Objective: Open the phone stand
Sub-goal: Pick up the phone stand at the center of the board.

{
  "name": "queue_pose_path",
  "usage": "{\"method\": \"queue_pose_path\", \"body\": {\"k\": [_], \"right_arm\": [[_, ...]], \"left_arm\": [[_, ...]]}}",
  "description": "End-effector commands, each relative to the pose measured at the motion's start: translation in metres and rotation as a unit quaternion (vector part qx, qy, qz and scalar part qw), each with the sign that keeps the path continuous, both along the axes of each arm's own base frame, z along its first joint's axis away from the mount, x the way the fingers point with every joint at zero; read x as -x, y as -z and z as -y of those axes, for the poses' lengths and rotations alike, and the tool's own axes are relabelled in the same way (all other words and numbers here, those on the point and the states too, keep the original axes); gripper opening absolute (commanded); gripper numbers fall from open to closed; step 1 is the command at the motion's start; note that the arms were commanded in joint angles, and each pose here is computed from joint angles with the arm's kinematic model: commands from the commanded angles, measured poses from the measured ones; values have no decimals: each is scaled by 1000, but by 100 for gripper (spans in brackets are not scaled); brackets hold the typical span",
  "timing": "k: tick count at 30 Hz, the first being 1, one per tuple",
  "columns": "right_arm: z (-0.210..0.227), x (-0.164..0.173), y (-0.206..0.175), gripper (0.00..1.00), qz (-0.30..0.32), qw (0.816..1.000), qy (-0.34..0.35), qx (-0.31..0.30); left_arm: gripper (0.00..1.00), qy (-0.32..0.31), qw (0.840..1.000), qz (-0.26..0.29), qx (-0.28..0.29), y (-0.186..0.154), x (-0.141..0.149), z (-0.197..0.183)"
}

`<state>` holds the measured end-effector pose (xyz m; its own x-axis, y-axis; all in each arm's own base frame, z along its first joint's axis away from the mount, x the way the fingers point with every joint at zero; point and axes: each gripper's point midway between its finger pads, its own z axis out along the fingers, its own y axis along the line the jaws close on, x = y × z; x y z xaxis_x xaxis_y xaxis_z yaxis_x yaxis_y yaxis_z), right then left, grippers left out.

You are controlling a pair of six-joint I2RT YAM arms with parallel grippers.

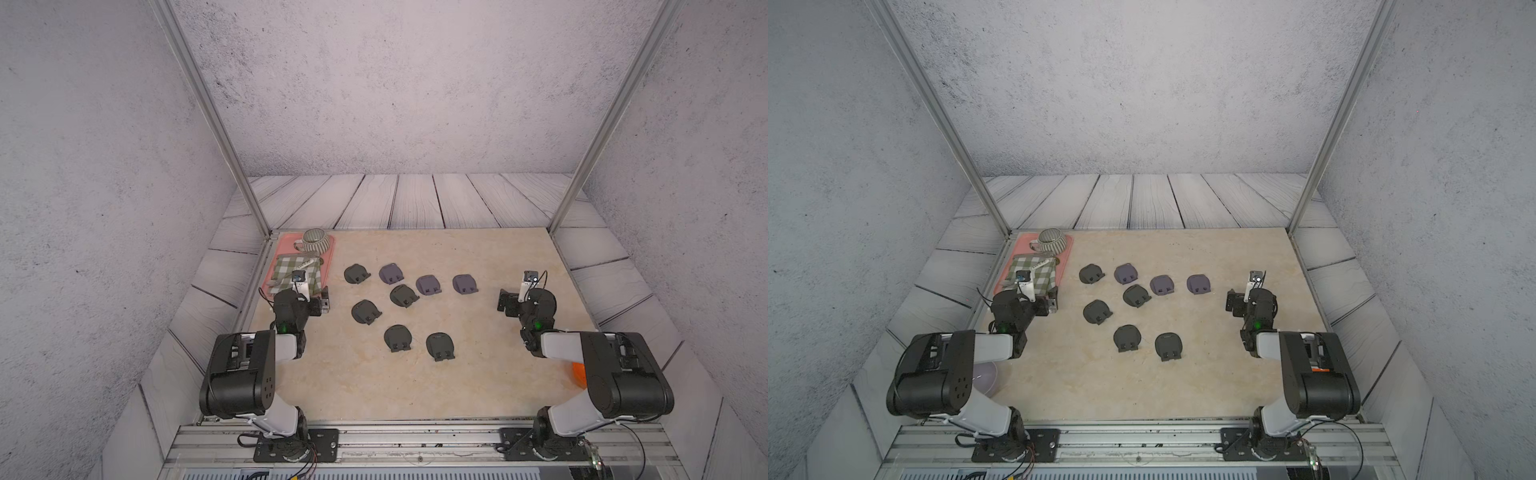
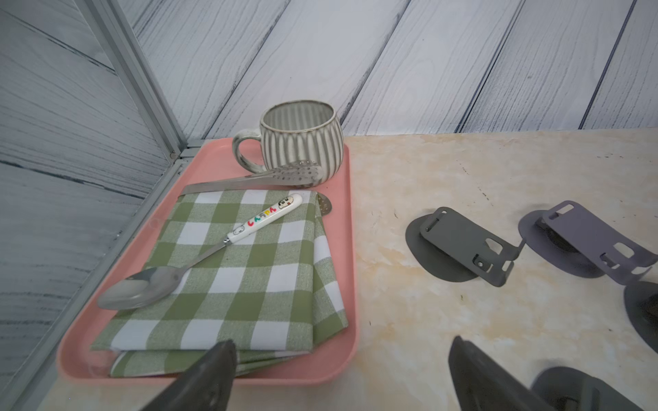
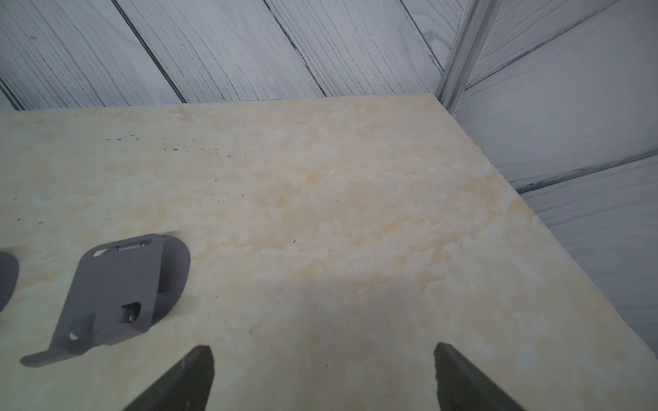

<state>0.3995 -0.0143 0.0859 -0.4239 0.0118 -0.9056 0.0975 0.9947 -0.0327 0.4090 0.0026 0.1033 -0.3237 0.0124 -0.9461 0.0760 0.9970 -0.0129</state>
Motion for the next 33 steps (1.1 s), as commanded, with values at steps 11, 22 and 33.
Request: {"method": "queue_pose_path", "body": {"k": [11, 22, 33], "right_arm": [[1, -2, -2, 99, 2, 1000, 0, 3], [1, -2, -3, 99, 2, 1000, -1, 4], [-6, -18, -40, 99, -99, 994, 21, -42]], "left_arm": [[98, 0, 1000, 9, 3, 1, -1, 0], [98, 0, 1000, 7, 3, 1, 0, 0], [98, 30, 994, -97, 42, -11, -8, 9]]}}
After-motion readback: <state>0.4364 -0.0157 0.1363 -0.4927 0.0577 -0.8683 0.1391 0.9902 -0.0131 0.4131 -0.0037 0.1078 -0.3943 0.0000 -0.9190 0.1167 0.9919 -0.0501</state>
